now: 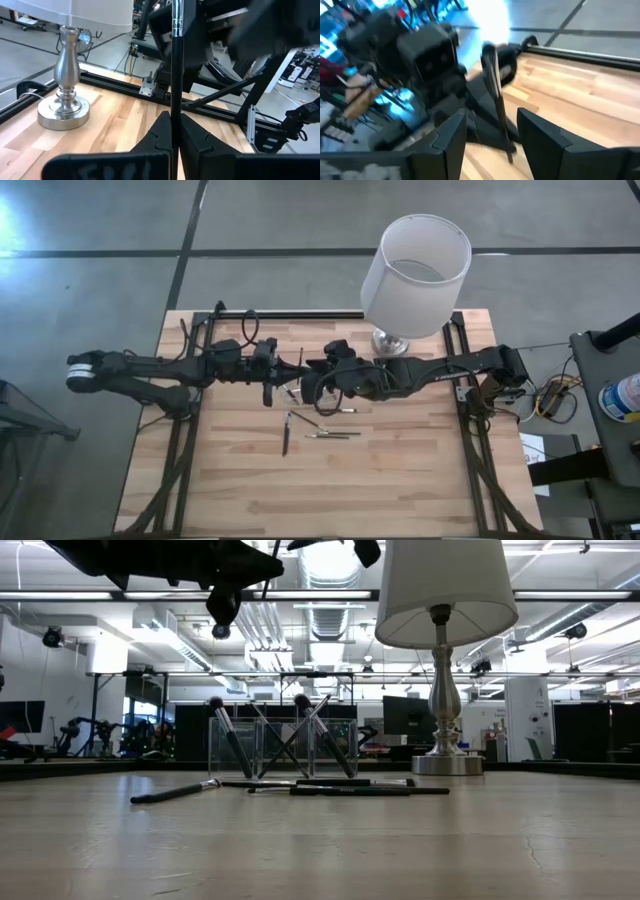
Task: Put items in baskets/containers
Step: Put the eyeshadow brush into the transparent organizer
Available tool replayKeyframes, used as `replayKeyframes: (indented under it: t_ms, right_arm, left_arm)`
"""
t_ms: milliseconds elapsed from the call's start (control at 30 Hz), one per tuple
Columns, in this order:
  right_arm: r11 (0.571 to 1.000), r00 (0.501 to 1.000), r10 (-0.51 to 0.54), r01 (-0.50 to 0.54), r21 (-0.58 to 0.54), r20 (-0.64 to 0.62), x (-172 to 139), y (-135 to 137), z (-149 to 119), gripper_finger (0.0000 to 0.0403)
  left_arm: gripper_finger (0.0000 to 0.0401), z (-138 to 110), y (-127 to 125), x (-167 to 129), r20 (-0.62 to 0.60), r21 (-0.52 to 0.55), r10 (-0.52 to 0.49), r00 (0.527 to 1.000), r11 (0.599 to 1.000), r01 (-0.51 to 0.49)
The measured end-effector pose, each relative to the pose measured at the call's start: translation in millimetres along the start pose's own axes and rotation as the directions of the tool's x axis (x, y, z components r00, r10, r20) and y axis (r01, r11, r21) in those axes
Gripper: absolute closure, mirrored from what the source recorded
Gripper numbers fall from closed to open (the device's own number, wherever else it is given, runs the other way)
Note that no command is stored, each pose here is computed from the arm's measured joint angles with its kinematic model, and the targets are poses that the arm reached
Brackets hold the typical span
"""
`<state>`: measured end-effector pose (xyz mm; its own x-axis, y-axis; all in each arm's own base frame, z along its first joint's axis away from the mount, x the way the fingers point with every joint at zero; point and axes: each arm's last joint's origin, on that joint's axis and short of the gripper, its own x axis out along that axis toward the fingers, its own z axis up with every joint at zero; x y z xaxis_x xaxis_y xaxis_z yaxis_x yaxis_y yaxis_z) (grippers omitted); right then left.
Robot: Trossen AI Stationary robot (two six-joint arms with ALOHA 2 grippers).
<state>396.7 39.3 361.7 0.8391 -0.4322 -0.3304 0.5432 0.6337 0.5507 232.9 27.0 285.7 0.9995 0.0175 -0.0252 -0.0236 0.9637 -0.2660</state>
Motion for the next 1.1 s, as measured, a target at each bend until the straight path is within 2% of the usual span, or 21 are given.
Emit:
replayKeyframes:
  t_ms: [100,667,867,1100]
  right_arm:
    - [0.999,0.999,0.033,-0.033,-0.006,0.029,1,2,2,0.0240]
    - [1.000,0.999,0.003,-0.003,0.004,0.039,9,-5,3,0.0298]
    - [0.999,0.999,0.043,-0.043,-0.009,0.014,19,-5,-2,0.0314]
    - [0.998,1.000,-0.023,0.024,-0.054,0.019,13,-8,-2,0.0319]
  left_arm:
    - [0.0391,0,0,0,0.000,0.000,0.000,1.000,1.000,0.000]
    - [0.0391,-1,0,0,-0.006,-0.023,-0.014,1.000,1.000,0.013]
    - [0.0391,-2,0,2,-0.019,-0.030,-0.025,1.000,0.999,0.024]
    - [0.0391,-3,1,2,-0.021,-0.047,-0.009,1.000,0.999,0.008]
